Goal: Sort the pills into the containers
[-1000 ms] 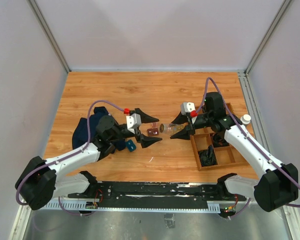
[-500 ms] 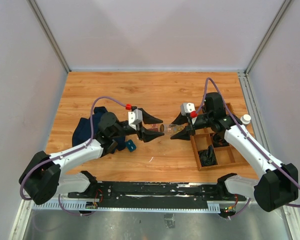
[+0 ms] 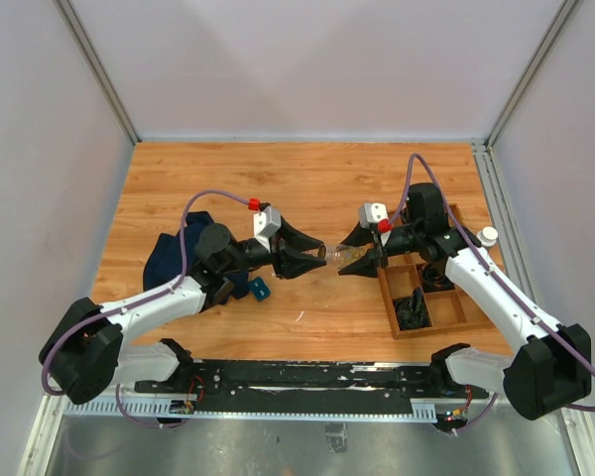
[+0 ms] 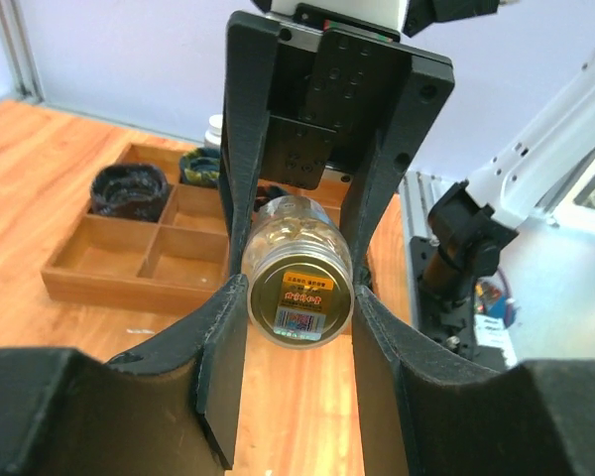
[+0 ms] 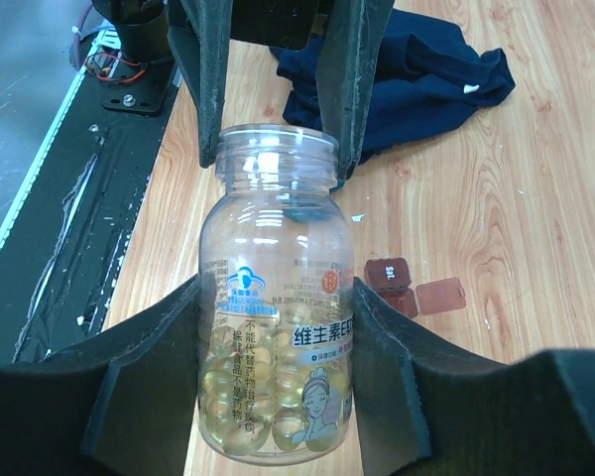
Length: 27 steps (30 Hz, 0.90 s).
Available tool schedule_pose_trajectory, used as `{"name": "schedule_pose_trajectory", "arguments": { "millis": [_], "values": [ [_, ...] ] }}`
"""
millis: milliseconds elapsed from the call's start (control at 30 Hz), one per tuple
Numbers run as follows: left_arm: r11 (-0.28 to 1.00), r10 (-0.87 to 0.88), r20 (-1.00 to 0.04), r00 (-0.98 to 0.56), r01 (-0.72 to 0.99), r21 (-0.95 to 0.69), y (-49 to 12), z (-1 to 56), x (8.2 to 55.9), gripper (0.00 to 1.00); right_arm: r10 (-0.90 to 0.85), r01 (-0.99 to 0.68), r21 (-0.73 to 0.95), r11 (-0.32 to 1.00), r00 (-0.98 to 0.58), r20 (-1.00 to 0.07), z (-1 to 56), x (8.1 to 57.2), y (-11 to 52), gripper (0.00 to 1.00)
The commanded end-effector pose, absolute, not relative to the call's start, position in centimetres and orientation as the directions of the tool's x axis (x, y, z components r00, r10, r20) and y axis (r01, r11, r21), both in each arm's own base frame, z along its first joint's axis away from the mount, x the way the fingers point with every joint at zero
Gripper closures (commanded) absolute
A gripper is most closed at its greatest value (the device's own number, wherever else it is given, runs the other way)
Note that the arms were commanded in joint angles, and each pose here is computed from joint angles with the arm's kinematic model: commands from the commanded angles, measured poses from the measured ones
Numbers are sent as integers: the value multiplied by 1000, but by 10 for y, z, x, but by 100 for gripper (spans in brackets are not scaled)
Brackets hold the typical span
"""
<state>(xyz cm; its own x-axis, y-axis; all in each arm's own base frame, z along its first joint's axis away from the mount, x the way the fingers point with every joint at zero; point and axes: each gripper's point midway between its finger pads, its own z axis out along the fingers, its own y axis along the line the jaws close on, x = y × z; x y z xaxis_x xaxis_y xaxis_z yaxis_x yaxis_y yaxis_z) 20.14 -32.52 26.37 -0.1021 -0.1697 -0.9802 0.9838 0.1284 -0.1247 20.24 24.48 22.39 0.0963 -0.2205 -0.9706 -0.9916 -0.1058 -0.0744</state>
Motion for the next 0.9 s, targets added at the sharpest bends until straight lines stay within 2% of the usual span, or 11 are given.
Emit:
{"name": "schedule_pose_trajectory", "arguments": {
  "millis": [0, 33, 233, 400, 567, 600, 767, 867],
  "values": [
    [156, -285, -923, -261, 937, -313, -319, 281, 201, 97, -213, -991, -78, -112, 101, -972, 224, 203, 244, 99],
    [170, -301, -909, -288, 922, -348, -319, 280, 202, 100, -213, -991, -78, -112, 101, -972, 224, 203, 244, 99],
    [297, -383, -830, -406, 796, -527, -320, 271, 208, 100, -223, -992, -75, -102, 96, -970, 223, 206, 243, 99],
    [422, -442, -777, -447, 661, -620, -323, 266, 221, 100, -239, -995, -52, -79, 70, -969, 220, 211, 244, 99],
    [478, -435, -739, -515, 564, -674, -330, 258, 231, 97, -237, -995, -54, -79, 71, -969, 220, 211, 244, 99],
    [475, -431, -740, -516, 567, -673, -331, 258, 231, 91, -237, -995, -56, -79, 73, -969, 220, 211, 244, 99],
    [483, -403, -767, -500, 595, -642, -329, 254, 227, 43, -236, -995, -55, -79, 72, -969, 220, 211, 244, 99],
    [491, -388, -789, -476, 618, -614, -325, 255, 225, 26, -235, -995, -53, -82, 71, -969, 221, 210, 244, 99]
  ]
}}
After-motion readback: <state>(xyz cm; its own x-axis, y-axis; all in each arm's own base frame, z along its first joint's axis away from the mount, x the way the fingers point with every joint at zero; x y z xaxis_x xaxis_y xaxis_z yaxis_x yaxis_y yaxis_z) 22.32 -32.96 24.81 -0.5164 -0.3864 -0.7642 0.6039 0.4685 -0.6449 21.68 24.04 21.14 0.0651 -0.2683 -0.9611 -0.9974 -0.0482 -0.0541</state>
